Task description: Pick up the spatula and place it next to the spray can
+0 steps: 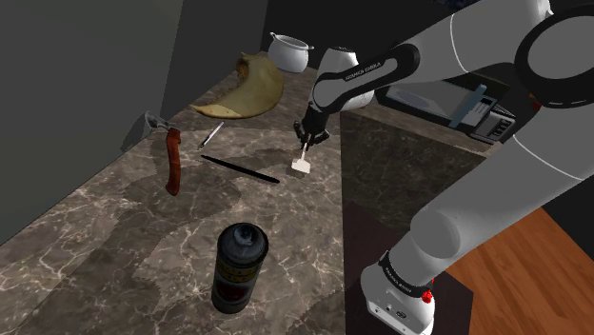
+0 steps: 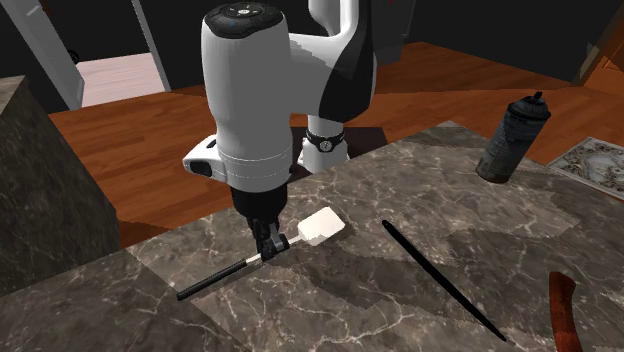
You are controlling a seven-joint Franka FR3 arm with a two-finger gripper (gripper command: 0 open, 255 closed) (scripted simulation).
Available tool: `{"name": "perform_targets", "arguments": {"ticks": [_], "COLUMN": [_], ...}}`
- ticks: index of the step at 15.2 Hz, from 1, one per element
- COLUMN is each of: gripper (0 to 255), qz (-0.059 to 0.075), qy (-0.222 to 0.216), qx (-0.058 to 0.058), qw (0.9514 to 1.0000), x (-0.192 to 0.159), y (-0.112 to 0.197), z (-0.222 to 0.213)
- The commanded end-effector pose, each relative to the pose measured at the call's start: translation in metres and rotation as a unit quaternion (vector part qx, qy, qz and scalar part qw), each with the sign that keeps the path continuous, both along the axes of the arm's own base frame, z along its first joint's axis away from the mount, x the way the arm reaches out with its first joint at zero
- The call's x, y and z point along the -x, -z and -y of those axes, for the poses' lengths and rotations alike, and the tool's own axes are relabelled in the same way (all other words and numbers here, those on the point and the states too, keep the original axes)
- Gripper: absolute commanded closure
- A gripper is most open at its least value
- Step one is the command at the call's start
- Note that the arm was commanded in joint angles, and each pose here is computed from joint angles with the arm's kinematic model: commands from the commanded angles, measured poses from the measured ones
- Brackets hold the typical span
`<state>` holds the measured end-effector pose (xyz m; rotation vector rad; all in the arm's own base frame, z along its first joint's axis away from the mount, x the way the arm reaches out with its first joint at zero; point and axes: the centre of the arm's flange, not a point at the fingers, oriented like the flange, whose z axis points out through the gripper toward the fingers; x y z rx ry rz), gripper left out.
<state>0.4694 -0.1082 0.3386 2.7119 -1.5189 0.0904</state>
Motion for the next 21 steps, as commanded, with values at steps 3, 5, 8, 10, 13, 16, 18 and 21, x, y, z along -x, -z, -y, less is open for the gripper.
{"name": "perform_targets", "arguments": {"ticks": [3,5,8,10,13,16,18,21], "gripper": [255,255,255,255,255,255,255,255], "qz": [0.000,0.000,0.000,0.000,0.000,0.000,0.000,0.000], "qy": [0.000,0.000,0.000,0.000,0.000,0.000,0.000,0.000], "qx": [0.000,0.000,0.000,0.000,0.000,0.000,0.000,0.000], "qw": [1.0000,1.0000,1.0000,1.0000,1.0000,1.0000,1.0000,1.0000], "x": [0.000,0.000,0.000,0.000,0.000,0.000,0.000,0.000], "y": [0.000,0.000,-0.016,-0.026,-0.042,-0.058,-0.069,-0.084], "z": [0.000,0.000,0.000,0.000,0.000,0.000,0.000,0.000]}}
